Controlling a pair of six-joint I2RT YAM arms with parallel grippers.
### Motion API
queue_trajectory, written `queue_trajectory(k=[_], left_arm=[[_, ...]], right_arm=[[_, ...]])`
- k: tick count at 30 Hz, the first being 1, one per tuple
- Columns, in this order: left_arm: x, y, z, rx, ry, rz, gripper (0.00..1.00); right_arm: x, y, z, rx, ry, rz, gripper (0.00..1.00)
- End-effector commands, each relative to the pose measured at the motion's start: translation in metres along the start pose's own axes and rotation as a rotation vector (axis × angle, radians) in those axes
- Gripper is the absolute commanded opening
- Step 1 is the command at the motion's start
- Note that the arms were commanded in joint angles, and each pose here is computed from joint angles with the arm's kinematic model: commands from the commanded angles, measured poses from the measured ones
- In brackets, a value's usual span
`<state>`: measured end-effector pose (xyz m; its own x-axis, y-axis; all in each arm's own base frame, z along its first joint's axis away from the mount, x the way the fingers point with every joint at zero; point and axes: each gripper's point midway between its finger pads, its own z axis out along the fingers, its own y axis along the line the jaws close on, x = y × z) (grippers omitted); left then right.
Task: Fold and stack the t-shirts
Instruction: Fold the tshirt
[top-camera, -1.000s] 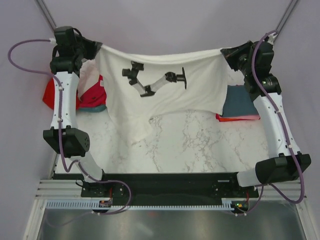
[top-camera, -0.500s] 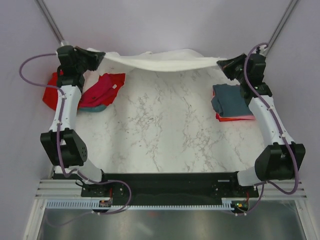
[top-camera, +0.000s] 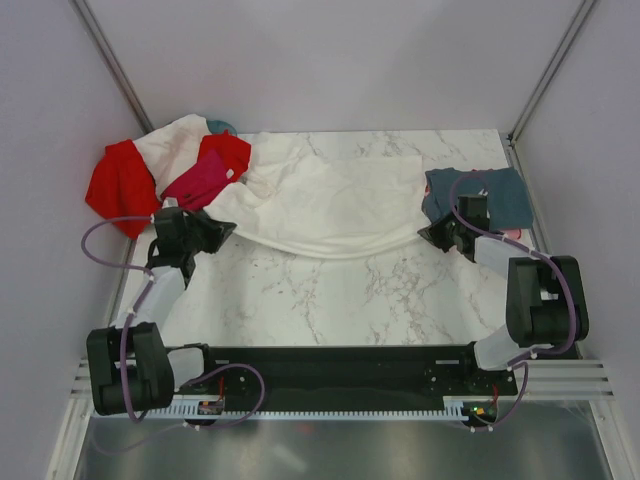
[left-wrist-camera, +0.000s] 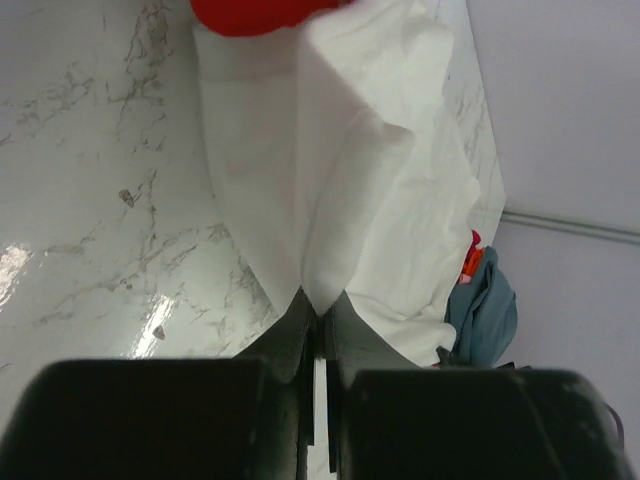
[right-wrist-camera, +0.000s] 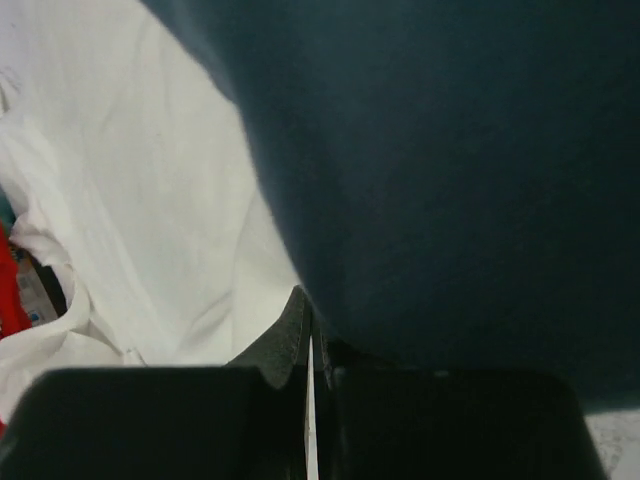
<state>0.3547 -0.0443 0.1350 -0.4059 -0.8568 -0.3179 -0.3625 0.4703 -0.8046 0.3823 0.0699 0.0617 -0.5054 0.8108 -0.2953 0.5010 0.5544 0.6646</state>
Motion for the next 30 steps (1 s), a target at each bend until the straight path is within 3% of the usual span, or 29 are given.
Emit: queue_trajectory(k=[1, 18, 23, 30], left_arm=[[0.002, -0.013, -0.013, 0.109, -0.045, 0.143, 0.02], [0.054, 0.084, -0.043, -0.057, -0.071, 0.044, 0.02], [0.055, 0.089, -0.039, -0.072, -0.065, 0.049, 0.02], [0.048, 0.077, -0.034, -0.062, -0.080, 0.068, 0.02]], right_arm=[[-0.009, -0.015, 0.006, 0.018, -0.071, -0.028, 0.00], [0.019, -0.127, -0.038, 0.315, -0.157, -0.005, 0.00], [0.016, -0.078, -0.018, 0.153, -0.065, -0.144, 0.00], [0.031, -0.016, 0.003, 0.212, -0.094, -0.397, 0.00]])
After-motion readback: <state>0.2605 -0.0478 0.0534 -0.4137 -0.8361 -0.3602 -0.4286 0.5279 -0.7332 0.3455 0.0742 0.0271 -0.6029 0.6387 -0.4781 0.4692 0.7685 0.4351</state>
